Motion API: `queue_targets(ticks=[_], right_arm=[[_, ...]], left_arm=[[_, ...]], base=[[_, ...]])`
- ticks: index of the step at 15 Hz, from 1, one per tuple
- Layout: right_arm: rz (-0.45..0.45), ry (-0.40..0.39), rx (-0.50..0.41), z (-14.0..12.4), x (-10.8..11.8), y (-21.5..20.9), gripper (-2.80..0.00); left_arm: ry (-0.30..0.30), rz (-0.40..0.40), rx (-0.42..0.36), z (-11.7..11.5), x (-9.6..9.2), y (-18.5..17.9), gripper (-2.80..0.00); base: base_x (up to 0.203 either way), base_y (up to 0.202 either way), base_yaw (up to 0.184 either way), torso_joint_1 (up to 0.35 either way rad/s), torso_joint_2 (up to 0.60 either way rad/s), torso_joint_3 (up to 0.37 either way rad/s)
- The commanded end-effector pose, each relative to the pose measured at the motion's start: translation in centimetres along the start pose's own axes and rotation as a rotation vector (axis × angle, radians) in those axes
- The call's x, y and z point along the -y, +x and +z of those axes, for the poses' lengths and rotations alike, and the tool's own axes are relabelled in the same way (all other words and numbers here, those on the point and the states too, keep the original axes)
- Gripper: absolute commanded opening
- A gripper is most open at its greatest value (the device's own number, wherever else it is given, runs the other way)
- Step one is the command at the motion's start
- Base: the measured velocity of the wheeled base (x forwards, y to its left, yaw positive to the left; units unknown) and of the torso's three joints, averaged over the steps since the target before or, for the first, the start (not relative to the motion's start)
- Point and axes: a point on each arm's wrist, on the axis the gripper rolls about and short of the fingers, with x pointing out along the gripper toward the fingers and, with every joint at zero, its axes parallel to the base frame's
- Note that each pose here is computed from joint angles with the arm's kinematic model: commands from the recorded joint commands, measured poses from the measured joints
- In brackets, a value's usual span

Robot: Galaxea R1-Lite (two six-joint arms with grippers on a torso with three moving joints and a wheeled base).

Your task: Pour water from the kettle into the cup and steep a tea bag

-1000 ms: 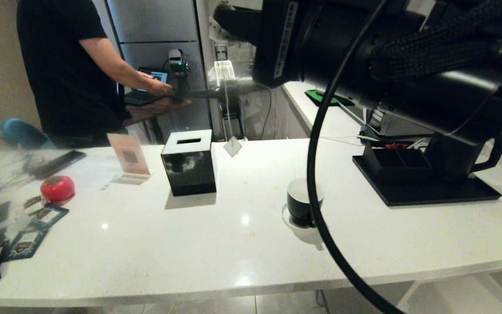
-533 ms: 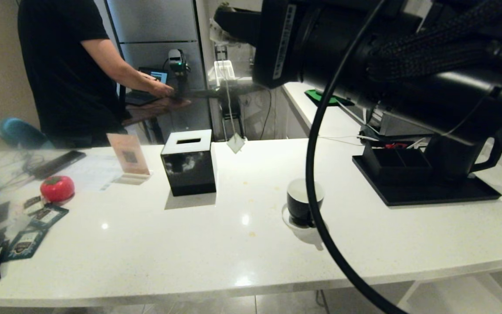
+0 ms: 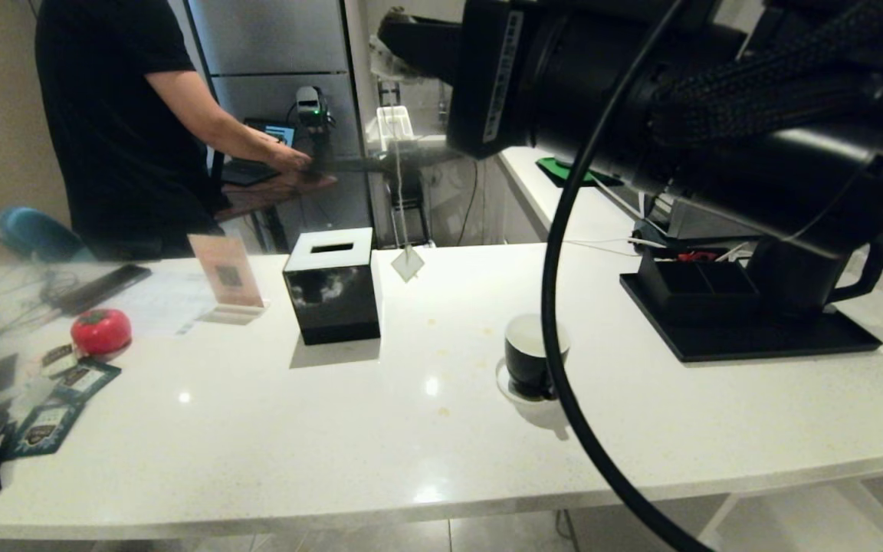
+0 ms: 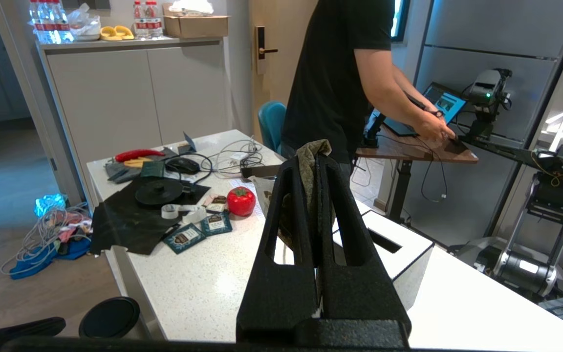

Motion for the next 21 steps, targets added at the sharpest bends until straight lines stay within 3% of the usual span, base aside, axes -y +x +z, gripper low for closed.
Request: queue_targets(ticks=[1,4,7,11,21], right_arm=[[0.002,0.0,-0.004,-0.2,0.0,0.0,-2.8],[0.002,0.0,-0.017,-0.5,0.0,-0.2,-2.8],[0.002,0.001,-0.02,-0.6,0.0,-0.1,-2.8],[0.002,-0.001,-0.021,-0.6,0.0,-0.1,-2.8],[-0.001,-0.002,-0.023,-0.5,0.0,-0.3,-2.8]], left_arm=[[0.015,-0.001,0.001,0.0,0.0,0.0,-2.8],[0.089,-0.049,0.013,0.1,0.1,0.0,-2.8],[0.083,-0.06,0.12,1.3,0.1,-0.1,-2.8],[0.088,-0.122,0.194,3.3,0.2,-0.8,-2.8],[0.003,-0.229,0.123,4.8,0.4,-1.3,-2.8]], base=[[0.0,0.0,0.0,0.0,0.0,0.0],[0.0,0.0,0.0,0.0,0.0,0.0],[0.0,0.0,0.0,0.0,0.0,0.0],[0.0,0.0,0.0,0.0,0.0,0.0],[0.0,0.0,0.0,0.0,0.0,0.0]])
